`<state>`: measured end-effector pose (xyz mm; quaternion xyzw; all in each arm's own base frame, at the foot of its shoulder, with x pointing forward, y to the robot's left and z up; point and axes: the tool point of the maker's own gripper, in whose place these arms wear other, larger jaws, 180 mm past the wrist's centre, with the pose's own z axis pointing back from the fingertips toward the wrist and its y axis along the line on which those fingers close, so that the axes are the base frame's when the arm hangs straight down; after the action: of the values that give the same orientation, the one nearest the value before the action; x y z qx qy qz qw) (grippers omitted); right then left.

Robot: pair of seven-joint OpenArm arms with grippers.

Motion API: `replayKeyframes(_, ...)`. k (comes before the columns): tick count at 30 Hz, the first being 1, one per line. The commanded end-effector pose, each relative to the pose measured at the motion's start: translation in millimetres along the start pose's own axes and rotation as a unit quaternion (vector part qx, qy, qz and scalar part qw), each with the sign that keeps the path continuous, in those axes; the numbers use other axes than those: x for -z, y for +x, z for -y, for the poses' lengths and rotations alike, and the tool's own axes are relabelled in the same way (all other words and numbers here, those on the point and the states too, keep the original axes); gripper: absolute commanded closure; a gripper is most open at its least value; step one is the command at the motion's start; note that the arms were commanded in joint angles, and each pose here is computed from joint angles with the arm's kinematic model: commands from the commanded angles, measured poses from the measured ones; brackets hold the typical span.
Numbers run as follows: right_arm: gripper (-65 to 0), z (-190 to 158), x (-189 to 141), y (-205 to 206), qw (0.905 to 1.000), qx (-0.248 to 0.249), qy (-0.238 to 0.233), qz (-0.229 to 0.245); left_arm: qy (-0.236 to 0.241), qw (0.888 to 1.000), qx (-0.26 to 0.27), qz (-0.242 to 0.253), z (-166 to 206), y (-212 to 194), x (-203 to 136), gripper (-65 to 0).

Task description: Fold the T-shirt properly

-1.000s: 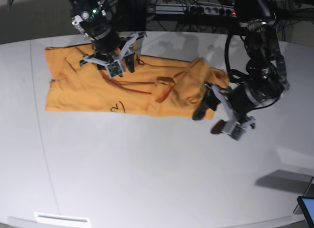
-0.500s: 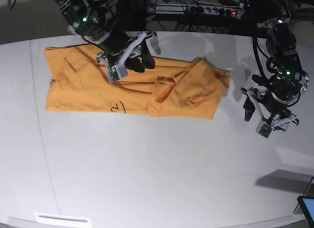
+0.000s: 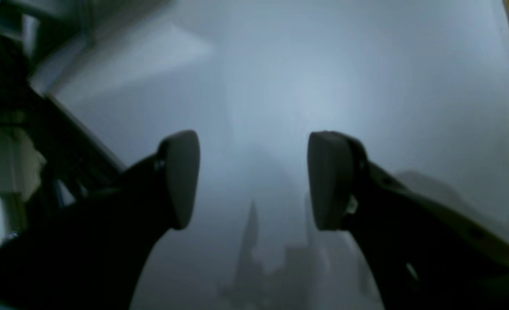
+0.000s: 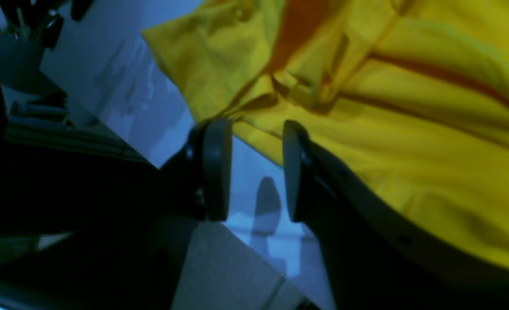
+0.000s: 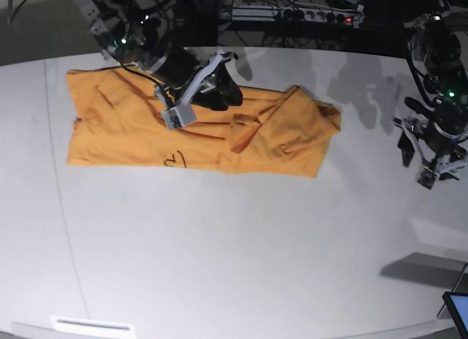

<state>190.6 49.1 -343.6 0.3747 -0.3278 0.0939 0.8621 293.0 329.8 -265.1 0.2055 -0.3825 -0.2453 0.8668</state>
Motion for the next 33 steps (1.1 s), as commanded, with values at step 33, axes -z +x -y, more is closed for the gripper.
replayKeyframes(33, -19.7, 1, 22, -9, 0.9838, -0.036, -0.028, -0.173, -0.022, 0.999, -0.005, 0.023, 20, 12, 2, -39.0)
